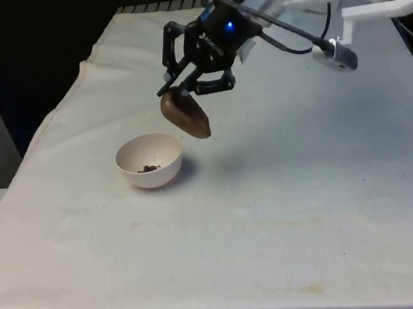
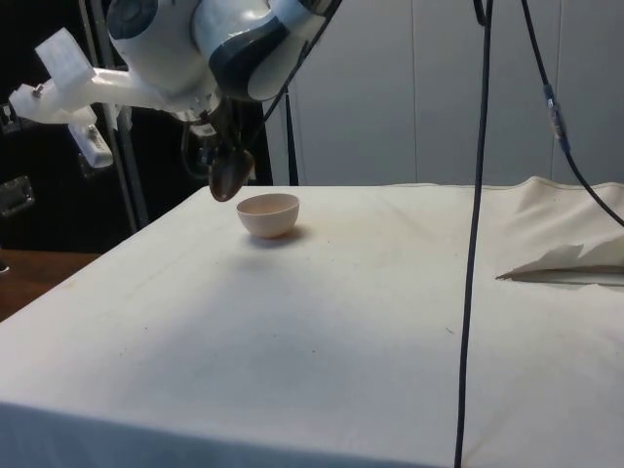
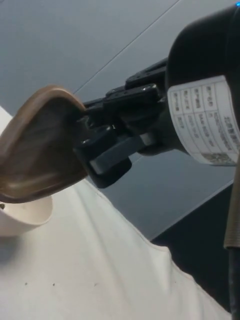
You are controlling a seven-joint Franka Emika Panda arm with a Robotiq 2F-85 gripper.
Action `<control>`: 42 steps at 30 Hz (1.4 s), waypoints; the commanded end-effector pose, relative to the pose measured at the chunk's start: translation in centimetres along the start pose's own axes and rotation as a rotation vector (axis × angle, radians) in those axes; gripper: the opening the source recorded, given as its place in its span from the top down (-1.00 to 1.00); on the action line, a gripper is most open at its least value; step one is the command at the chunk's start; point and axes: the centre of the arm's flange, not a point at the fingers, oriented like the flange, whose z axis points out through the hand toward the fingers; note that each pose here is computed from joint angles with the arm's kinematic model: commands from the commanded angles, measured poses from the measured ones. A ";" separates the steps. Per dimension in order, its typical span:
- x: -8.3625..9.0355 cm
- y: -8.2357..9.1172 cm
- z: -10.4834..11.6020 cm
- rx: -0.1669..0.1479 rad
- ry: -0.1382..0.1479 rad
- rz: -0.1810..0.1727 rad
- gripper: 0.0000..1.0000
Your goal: Pour the coffee beans from the cup into the bowl.
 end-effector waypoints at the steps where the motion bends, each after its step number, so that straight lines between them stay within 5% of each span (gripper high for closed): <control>1: 0.0 -0.1 0.0 0.025 0.001 -0.007 1.00; 8: -0.1 -0.5 0.2 0.069 0.001 -0.024 1.00; 9: 0.0 -0.3 0.0 0.044 0.001 -0.017 1.00; 10: -0.1 -0.5 0.2 0.075 0.001 -0.027 1.00; 16: -0.1 -0.9 0.3 0.125 0.003 -0.043 1.00; 17: -0.1 -0.9 0.4 0.102 0.000 -0.038 1.00; 18: -0.1 -1.0 0.4 0.131 0.003 -0.046 1.00; 26: -0.2 -1.5 0.7 0.186 0.004 -0.064 1.00; 27: -0.1 -1.4 0.5 0.165 0.003 -0.059 1.00; 28: -0.1 -1.5 0.6 0.192 0.006 -0.066 1.00; 34: -0.1 -1.9 0.7 0.235 0.008 -0.079 1.00; 35: -0.1 -1.7 0.8 0.216 0.005 -0.074 1.00; 42: -0.1 -2.2 1.0 0.284 0.012 -0.093 1.00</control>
